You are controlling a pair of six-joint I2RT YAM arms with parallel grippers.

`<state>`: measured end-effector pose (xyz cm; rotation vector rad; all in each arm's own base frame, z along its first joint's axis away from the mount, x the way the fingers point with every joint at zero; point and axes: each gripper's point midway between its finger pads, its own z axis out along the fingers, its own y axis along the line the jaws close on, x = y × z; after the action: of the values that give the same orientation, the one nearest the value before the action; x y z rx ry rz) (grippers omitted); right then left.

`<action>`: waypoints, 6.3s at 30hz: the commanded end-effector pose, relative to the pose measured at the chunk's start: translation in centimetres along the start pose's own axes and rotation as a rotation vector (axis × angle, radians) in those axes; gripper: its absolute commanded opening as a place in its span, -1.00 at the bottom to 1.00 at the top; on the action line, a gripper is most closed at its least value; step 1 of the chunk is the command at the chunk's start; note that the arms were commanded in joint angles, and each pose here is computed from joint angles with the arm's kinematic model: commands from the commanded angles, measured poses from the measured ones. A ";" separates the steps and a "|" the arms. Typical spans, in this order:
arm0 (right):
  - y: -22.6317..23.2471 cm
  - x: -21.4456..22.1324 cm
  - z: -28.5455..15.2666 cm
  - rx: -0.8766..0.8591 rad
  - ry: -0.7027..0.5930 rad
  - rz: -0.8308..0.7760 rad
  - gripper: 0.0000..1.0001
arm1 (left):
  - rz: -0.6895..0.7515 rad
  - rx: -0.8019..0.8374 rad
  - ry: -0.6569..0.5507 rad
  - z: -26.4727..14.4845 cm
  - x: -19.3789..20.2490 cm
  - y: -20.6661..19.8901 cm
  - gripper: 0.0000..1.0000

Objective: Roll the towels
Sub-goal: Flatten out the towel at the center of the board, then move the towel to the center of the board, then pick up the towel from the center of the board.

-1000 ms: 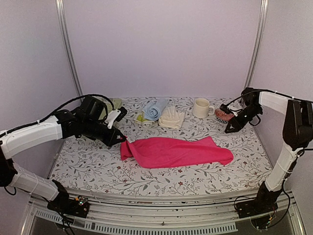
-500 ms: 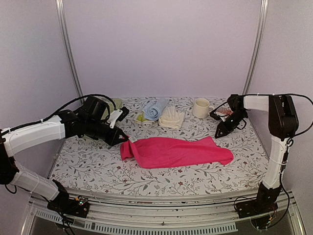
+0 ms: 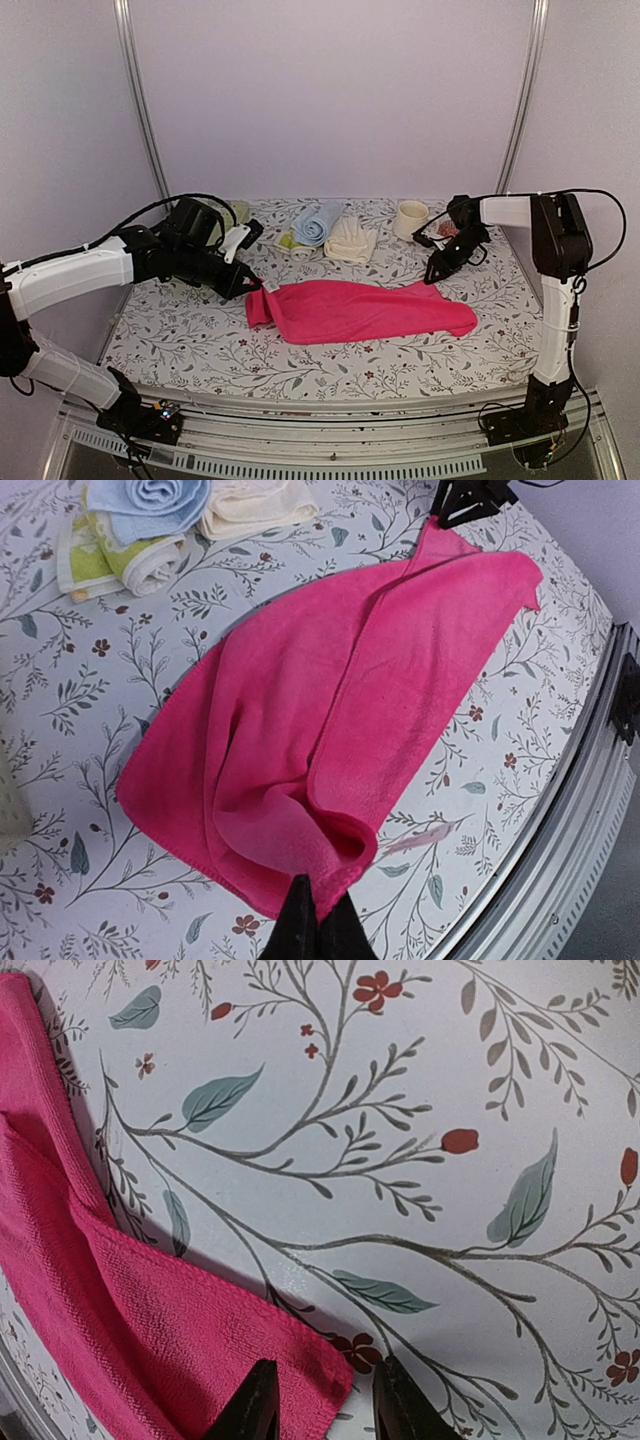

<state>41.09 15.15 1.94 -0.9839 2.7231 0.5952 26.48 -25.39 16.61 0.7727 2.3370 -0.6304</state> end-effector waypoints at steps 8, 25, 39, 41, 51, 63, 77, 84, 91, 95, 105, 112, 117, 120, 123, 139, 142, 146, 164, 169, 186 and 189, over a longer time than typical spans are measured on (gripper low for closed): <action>0.3 0.3 0.4 0.033 0.036 0.000 -0.76 | 0.016 -0.032 0.010 0.4 0.7 0.7 -1.00; -4.6 -4.4 -30.0 0.460 -0.523 0.009 -0.95 | 0.020 -0.425 -0.248 -7.4 -11.6 7.3 -1.00; 3.6 1.5 -43.4 0.702 -0.782 -0.038 -0.95 | 0.175 -0.270 -0.611 -21.4 -17.4 -0.6 -1.00; 5.2 2.9 -43.1 0.711 -0.788 -0.044 -0.95 | 0.180 -0.241 -0.608 -21.8 -16.1 -1.4 -1.00; 10.1 10.2 -39.6 0.788 -0.722 -0.035 -0.95 | 0.128 0.000 -0.523 -20.3 -8.8 -6.5 -1.00; -2.3 10.2 -23.2 0.536 -0.450 0.102 -0.94 | -0.065 -0.227 -0.174 -1.0 -4.6 4.4 -1.00; -10.4 3.1 -18.0 0.406 -0.359 0.217 -0.20 | -0.184 -0.381 0.001 8.8 -8.7 12.9 -0.03; -3.5 11.3 -16.4 0.400 -0.198 0.128 -0.11 | -0.230 -0.218 0.147 5.5 -1.0 7.5 -0.17; 1.6 17.0 -15.1 0.328 -0.054 0.035 -0.18 | -0.207 -0.083 0.373 4.7 5.3 2.3 -0.28; 2.4 20.1 -13.9 0.313 0.062 0.013 -0.16 | -0.178 -0.067 0.455 5.7 8.0 0.9 -0.33; 2.2 22.4 -11.1 0.265 0.150 0.005 -0.32 | -0.183 -0.064 0.495 8.1 10.5 0.8 -0.42; 1.8 23.6 -8.7 0.223 0.193 0.004 -0.44 | -0.196 -0.071 0.543 9.0 13.0 1.2 -0.60; 1.7 24.9 -7.8 0.226 0.233 -0.026 -0.45 | -0.219 -0.079 0.607 8.7 15.8 1.1 -0.63; 2.0 26.4 -6.9 0.217 0.271 -0.049 -0.45 | -0.246 -0.078 0.641 8.1 17.4 0.8 -0.63; 2.9 27.3 -6.2 0.171 0.296 -0.058 -0.46 | -0.280 -0.089 0.678 7.4 19.0 0.5 -0.64; 5.2 29.6 -7.3 0.112 0.385 -0.179 -0.48 | -0.388 -0.169 0.797 3.1 24.7 -1.4 -0.66; 5.3 30.1 -7.8 0.112 0.417 -0.211 -0.52 | -0.389 -0.170 0.799 2.8 24.9 -1.6 -0.66; 5.5 30.2 -8.7 0.101 0.447 -0.230 -0.60 | -0.365 -0.184 0.780 2.7 23.9 -1.7 -0.64; 0.9 14.2 -16.4 0.139 -0.008 -0.064 -0.42 | -0.296 -0.269 0.368 1.4 8.1 3.4 -0.02; -4.2 9.8 -15.7 0.193 -0.117 0.084 -0.36 | -0.324 -0.304 0.180 2.8 3.4 7.2 0.03; -12.0 4.2 -7.9 0.095 -0.221 0.317 -0.15 | -0.346 -0.189 0.035 6.4 0.3 7.8 0.30; -12.1 4.2 -6.6 0.102 -0.195 0.307 -0.15 | -0.343 -0.186 0.036 6.5 0.5 7.8 0.30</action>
<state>44.25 0.43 3.72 -0.4581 2.7246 0.5591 33.11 -23.54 9.87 0.3006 2.5686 -0.5224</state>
